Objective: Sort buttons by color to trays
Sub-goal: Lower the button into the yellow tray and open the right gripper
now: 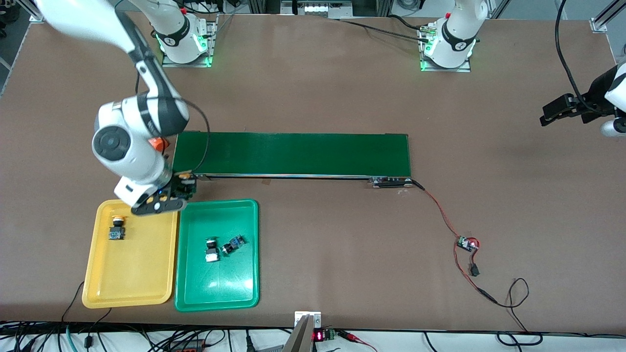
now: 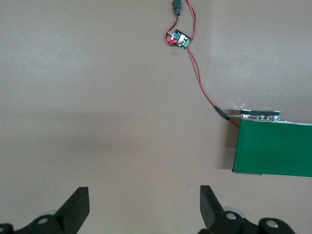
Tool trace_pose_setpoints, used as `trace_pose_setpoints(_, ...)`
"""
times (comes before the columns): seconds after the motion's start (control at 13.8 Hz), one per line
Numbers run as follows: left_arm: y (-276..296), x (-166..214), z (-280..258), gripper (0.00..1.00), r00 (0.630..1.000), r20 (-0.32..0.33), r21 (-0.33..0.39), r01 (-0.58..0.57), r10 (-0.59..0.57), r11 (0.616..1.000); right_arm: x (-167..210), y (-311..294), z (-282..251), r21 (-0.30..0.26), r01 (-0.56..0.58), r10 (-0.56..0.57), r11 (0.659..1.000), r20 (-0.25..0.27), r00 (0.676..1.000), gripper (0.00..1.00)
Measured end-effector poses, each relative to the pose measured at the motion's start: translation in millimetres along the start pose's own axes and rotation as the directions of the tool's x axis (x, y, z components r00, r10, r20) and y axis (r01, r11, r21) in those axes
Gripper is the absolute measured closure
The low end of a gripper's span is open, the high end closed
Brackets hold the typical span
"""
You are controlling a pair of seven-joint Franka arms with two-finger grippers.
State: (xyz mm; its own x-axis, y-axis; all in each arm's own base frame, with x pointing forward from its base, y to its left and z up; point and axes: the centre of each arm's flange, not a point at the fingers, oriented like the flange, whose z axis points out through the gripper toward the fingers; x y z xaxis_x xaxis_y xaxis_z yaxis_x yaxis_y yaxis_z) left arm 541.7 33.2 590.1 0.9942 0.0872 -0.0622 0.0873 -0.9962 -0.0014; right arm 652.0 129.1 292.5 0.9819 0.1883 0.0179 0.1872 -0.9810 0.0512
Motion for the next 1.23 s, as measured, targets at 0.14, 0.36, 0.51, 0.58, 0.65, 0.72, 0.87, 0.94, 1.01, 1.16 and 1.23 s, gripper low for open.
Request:
trace_pose_setpoints(0.14, 0.1, 0.0, 0.1, 0.00, 1.000, 0.000, 0.000, 0.000, 0.000, 1.000, 13.0, 31.6, 35.1, -0.016, 0.013, -0.013, 1.000, 0.013, 1.000, 0.59)
trace_pose_setpoints(0.36, 0.4, 0.0, 0.1, 0.00, 1.000, 0.000, 0.000, -0.001, 0.001, 1.000, 29.0, 76.9, 72.4, -0.040, 0.040, -0.041, 0.998, -0.017, 0.999, 0.59)
trace_pose_setpoints(0.51, 1.1, 0.0, 0.1, 0.00, 1.000, 0.000, 0.000, -0.002, 0.002, 1.000, 32.8, 103.1, 84.7, -0.045, 0.053, -0.054, 0.998, -0.028, 0.998, 0.59)
trace_pose_setpoints(0.58, 1.5, 0.0, 0.1, 0.00, 1.000, 0.000, 0.000, -0.003, 0.003, 1.000, 33.6, 114.5, 87.8, -0.046, 0.061, -0.062, 0.997, -0.036, 0.997, 0.59)
trace_pose_setpoints(0.65, 1.9, -0.1, 0.1, 0.00, 1.000, 0.000, 0.000, -0.003, 0.003, 1.000, 34.1, 123.9, 90.1, -0.048, 0.067, -0.070, 0.997, -0.046, 0.997, 0.59)
trace_pose_setpoints(0.72, 2.2, -0.1, 0.1, 0.00, 1.000, 0.000, 0.000, -0.004, 0.004, 1.000, 34.3, 130.4, 91.7, -0.050, 0.068, -0.071, 0.996, -0.053, 0.996, 0.59)
trace_pose_setpoints(0.87, 2.3, -0.1, 0.1, 0.00, 1.000, 0.000, 0.000, -0.004, 0.004, 1.000, 34.0, 135.1, 95.8, -0.050, 0.067, -0.069, 0.997, -0.059, 0.996, 0.59)
trace_pose_setpoints(0.94, 2.2, -0.1, 0.1, 0.00, 1.000, 0.000, 0.000, -0.004, 0.004, 1.000, 33.9, 134.4, 97.8, -0.049, 0.069, -0.072, 0.996, -0.058, 0.996, 0.55)
trace_pose_setpoints(1.01, 2.2, -0.1, 0.1, 0.00, 1.000, 0.000, 0.000, -0.004, 0.004, 1.000, 34.2, 133.0, 98.1, -0.049, 0.073, -0.076, 0.996, -0.060, 0.995, 0.46)
trace_pose_setpoints(1.16, 2.3, -0.1, 0.1, 0.00, 1.000, 0.000, 0.000, -0.004, 0.004, 1.000, 35.8, 130.3, 96.3, -0.048, 0.077, -0.080, 0.996, -0.064, 0.995, 0.27)
trace_pose_setpoints(1.23, 2.3, -0.1, 0.1, 0.00, 1.000, 0.000, 0.000, -0.004, 0.004, 1.000, 36.9, 129.5, 94.9, -0.047, 0.079, -0.082, 0.996, -0.067, 0.994, 0.18)
